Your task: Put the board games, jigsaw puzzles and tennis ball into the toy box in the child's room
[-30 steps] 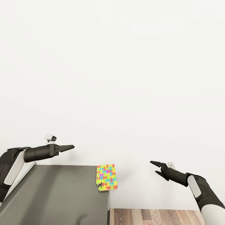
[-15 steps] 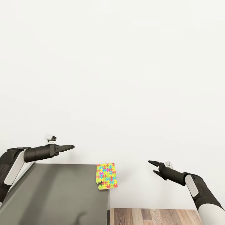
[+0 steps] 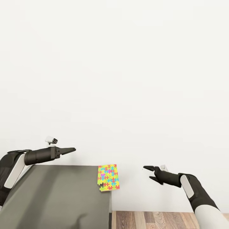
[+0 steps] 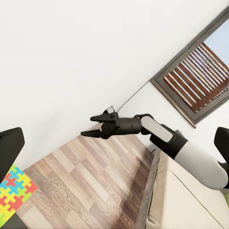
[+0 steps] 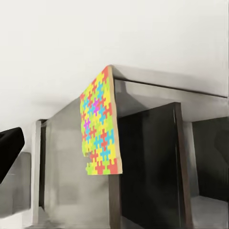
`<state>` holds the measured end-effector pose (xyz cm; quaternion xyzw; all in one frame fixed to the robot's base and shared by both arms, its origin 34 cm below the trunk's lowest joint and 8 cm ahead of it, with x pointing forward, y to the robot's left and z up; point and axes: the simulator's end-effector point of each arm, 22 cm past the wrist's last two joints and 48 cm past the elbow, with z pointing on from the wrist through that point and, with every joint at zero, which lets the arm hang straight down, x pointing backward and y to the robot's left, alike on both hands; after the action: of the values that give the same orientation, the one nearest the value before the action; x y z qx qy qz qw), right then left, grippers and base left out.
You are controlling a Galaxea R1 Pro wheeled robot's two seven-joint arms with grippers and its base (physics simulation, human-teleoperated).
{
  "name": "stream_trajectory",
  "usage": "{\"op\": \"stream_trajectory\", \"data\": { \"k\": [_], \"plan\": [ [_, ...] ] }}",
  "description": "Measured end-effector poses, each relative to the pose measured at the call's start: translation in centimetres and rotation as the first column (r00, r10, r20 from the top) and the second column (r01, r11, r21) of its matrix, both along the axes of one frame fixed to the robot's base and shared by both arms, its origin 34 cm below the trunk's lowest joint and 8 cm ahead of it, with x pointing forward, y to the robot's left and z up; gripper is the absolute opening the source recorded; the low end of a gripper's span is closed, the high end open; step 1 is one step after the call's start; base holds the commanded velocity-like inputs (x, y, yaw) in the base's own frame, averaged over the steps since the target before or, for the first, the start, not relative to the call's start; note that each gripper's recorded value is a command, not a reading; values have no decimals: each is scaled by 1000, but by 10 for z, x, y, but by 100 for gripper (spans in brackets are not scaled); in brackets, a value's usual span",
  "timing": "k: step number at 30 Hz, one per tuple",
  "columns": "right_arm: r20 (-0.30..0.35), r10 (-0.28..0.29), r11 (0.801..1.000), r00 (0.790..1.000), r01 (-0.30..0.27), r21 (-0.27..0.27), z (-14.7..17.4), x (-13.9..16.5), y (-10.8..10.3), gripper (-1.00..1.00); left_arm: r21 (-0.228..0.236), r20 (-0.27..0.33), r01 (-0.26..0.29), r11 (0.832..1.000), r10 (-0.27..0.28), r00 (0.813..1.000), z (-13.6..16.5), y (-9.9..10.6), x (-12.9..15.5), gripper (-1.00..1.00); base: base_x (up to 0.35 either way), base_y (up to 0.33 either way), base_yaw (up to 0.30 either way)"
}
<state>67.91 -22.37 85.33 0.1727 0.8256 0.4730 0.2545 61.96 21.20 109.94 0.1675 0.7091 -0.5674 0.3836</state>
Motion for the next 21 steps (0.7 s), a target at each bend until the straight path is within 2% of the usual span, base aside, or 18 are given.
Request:
{"op": "stream_trajectory", "data": {
  "k": [6, 12, 16, 21],
  "plan": [
    [-10, 31, 999, 999, -31, 10, -9, -3, 14, 100, -1, 2, -2, 1000, 2, 1000, -8, 1, 1, 100, 0, 0, 0],
    [14, 23, 1000, 1000, -24, 13, -17, 0, 19, 100, -2, 4, -3, 1000, 3, 1000, -17, 1, 1, 100, 0, 0, 0],
    [41, 26, 999, 999, -27, 28, -21, 4, 36, 100, -3, 3, -1, 1000, 1, 1000, -23, 1, 1, 100, 0, 0, 0],
    [28, 17, 999, 999, -18, 35, -35, 2, 38, 100, -3, 3, -1, 1000, 1, 1000, -31, 1, 0, 100, 0, 0, 0]
  ]
}}
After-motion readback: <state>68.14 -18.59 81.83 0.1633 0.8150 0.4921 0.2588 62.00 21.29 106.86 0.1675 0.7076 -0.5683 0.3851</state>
